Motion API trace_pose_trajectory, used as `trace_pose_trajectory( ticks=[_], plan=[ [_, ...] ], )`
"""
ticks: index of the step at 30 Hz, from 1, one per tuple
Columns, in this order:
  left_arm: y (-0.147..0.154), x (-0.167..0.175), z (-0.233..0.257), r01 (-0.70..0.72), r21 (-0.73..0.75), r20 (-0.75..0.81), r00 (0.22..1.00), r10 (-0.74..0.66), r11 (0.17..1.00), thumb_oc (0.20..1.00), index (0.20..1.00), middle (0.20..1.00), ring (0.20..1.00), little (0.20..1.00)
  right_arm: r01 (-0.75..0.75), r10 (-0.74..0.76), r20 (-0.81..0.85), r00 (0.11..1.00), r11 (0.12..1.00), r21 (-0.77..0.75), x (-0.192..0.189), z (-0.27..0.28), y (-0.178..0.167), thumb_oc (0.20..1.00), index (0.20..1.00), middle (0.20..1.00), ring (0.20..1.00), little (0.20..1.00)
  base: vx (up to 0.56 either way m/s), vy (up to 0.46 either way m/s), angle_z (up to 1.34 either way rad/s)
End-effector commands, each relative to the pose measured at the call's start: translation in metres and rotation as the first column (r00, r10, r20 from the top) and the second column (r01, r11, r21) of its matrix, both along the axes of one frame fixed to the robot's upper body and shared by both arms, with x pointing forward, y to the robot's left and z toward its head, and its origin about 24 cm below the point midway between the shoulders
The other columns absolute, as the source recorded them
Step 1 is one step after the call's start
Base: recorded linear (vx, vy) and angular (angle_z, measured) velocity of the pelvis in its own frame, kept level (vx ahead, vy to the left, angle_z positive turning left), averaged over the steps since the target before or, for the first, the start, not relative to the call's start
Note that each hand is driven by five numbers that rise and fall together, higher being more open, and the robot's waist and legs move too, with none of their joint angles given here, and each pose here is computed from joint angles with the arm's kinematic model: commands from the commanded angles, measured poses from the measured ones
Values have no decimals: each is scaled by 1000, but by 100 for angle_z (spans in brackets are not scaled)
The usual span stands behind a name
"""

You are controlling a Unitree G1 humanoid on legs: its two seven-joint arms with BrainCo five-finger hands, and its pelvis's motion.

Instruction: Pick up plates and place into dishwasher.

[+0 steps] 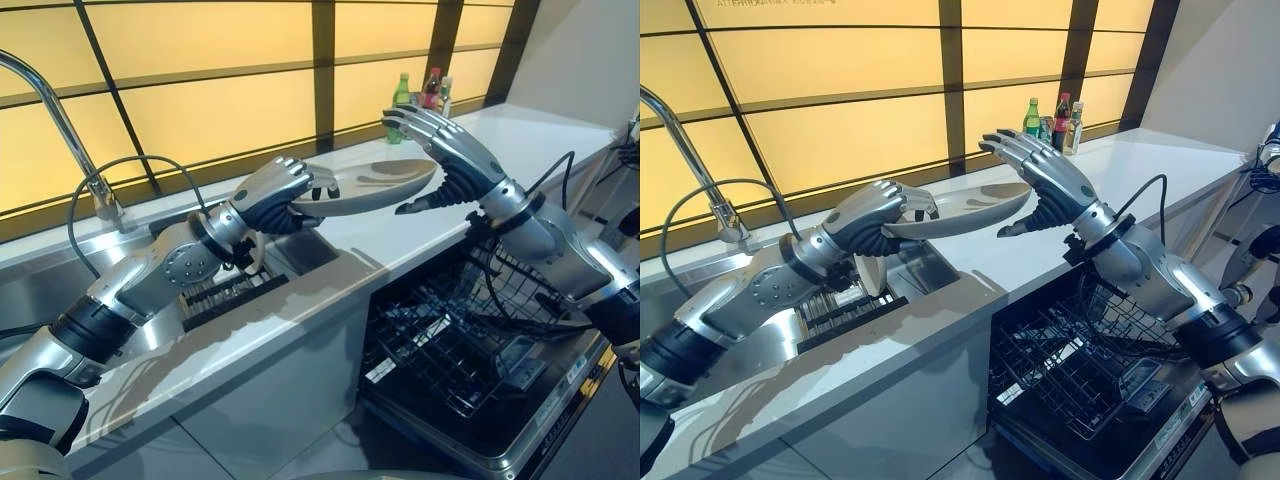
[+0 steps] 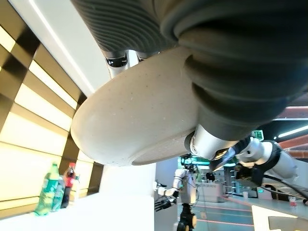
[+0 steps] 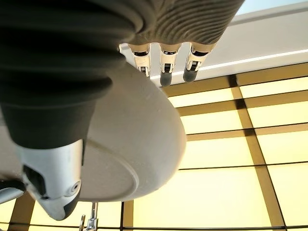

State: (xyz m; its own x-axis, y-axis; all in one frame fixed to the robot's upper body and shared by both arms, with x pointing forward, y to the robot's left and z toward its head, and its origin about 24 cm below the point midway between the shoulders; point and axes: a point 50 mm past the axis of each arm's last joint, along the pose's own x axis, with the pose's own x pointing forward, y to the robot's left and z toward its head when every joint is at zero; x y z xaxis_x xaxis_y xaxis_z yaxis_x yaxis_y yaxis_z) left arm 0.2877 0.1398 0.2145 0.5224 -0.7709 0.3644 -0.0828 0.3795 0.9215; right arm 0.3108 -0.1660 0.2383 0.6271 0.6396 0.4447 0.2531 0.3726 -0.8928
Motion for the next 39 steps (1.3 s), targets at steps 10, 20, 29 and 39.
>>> trace_pose_trajectory(
  ticks=[10, 20, 29, 39],
  plan=[
    [-21, 1, 38, 136, -85, 52, 990, -132, 987, 200, 200, 200, 200, 200, 2, -2, 0, 1000, 995, -104, 16, 26, 13, 200, 200, 200, 200, 200, 6, 0, 2],
    [-8, 0, 34, 74, -87, 56, 996, -70, 993, 598, 598, 598, 598, 598, 16, -15, -36, 999, 999, 31, 9, 19, -7, 200, 200, 200, 200, 200, 4, 1, 1],
    [53, 10, 32, -255, -61, 183, 948, 262, 965, 1000, 1000, 1000, 1000, 1000, 48, -28, -135, 990, 989, 141, -16, 5, -49, 200, 200, 200, 200, 200, 16, 7, -4],
    [159, 15, 43, -673, -113, 322, 671, 667, 731, 1000, 1000, 1000, 1000, 1000, 130, -85, -407, 909, 988, 84, -42, -19, -90, 200, 200, 200, 200, 200, 8, 14, -11]
  ],
)
